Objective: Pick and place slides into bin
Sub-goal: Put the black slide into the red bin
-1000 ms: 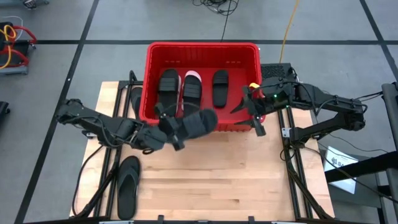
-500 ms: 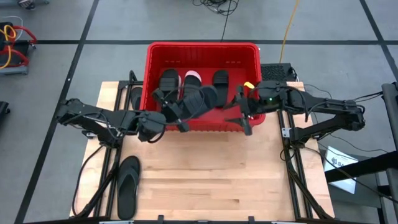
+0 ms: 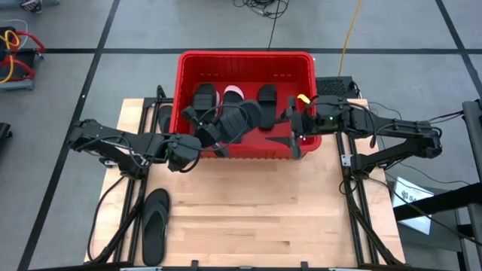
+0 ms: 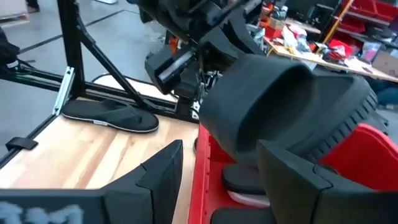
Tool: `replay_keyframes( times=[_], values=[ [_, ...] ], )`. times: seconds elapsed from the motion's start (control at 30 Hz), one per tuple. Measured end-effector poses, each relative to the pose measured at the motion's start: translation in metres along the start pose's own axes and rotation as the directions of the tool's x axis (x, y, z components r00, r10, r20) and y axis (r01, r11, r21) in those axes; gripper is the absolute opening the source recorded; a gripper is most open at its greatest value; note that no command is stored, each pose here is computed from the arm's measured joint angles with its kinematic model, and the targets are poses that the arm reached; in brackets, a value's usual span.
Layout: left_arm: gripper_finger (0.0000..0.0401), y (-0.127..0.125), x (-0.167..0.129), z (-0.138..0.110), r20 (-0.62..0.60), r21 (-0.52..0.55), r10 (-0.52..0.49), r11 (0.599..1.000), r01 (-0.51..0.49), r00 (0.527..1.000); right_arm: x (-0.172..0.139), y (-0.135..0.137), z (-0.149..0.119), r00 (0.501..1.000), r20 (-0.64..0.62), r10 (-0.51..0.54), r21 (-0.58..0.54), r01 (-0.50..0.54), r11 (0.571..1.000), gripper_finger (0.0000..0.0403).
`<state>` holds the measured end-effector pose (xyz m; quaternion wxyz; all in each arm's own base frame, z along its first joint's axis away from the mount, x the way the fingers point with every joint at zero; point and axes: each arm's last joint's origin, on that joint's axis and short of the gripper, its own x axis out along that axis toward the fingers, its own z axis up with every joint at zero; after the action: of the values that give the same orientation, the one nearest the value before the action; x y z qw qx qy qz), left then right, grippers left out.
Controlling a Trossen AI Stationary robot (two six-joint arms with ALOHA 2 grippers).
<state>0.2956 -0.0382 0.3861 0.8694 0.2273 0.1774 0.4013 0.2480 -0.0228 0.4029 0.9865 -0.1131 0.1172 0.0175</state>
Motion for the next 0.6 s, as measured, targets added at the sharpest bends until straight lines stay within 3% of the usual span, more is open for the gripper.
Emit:
replay_keyframes(
  times=[0.27,0.43,0.6],
  values=[
    [0.0,0.0,0.006,0.0,-0.004,-0.026,0.014,1.0,-0.014,1.0,0.022,0.0,0.004,0.987,0.117,0.109,-0.023,-0.108,0.994,0.0196],
    [0.0,0.0,0.01,0.001,0.003,-0.038,0.01,0.999,-0.01,1.0,0.043,-0.003,-0.004,0.993,0.089,0.08,-0.005,-0.08,0.997,0.0196],
    [0.0,0.0,0.01,0.001,0.007,-0.04,0.003,0.999,-0.003,1.0,0.049,-0.008,-0.006,0.997,0.077,-0.027,-0.002,0.027,1.0,0.0196]
  ],
)
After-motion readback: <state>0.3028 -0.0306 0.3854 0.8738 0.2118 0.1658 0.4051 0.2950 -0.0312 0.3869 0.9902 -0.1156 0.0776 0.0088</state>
